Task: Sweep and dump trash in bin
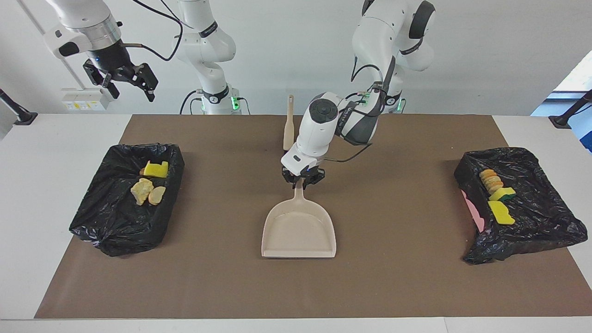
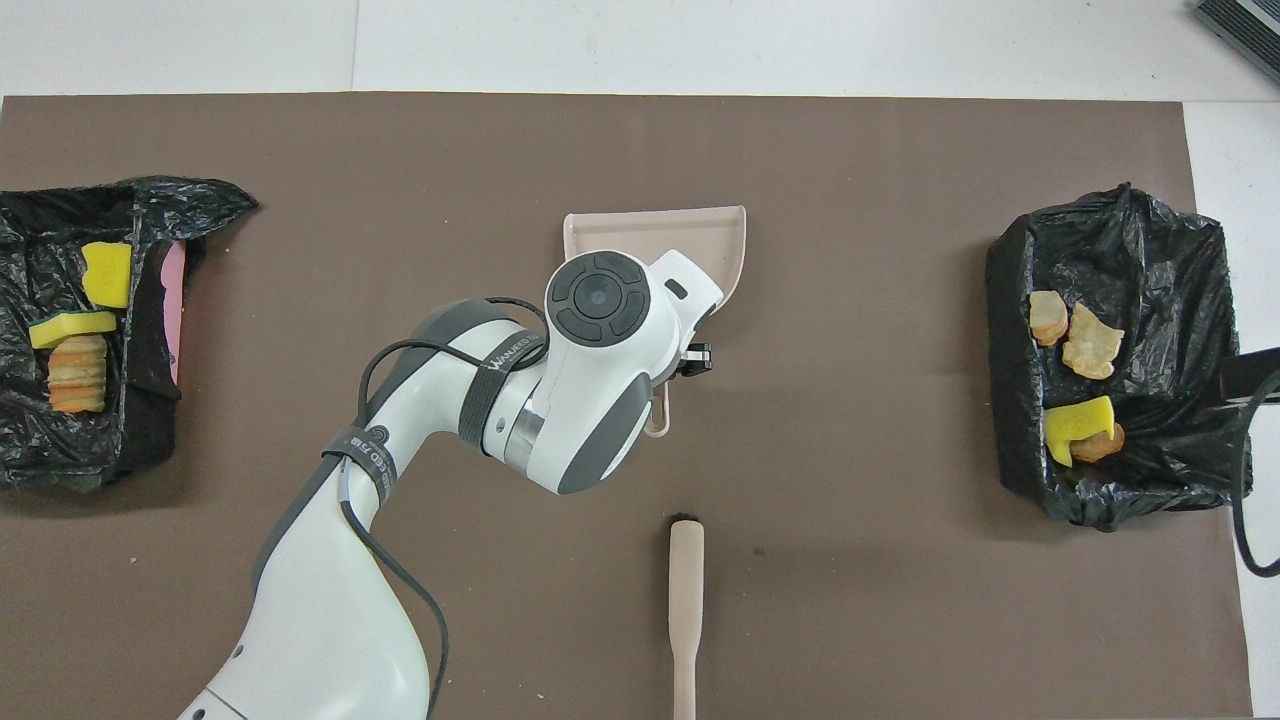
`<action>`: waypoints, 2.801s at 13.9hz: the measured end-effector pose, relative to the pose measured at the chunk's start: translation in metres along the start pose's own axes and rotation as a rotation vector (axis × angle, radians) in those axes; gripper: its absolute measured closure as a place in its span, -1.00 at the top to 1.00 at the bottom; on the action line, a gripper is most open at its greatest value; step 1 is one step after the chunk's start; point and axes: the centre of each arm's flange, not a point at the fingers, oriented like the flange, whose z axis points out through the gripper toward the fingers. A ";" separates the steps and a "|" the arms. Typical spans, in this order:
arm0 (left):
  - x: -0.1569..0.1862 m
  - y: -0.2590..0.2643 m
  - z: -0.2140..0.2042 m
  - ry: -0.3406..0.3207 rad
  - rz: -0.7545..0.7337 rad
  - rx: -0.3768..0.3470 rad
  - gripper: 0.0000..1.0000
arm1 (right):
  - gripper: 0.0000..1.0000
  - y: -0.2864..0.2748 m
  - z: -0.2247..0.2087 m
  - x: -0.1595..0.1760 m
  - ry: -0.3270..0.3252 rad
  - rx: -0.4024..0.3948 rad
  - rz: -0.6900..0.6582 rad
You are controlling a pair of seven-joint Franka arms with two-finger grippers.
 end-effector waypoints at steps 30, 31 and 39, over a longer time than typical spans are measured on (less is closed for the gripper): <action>-0.031 -0.393 -0.347 0.100 0.073 0.116 1.00 | 1.00 0.000 0.000 0.000 0.000 0.000 0.000; -0.036 -0.395 -0.356 0.085 0.092 0.117 1.00 | 1.00 0.000 0.000 0.000 0.000 0.000 0.000; -0.021 -0.396 -0.368 0.008 0.125 0.123 1.00 | 1.00 0.000 0.000 0.000 0.000 0.000 0.000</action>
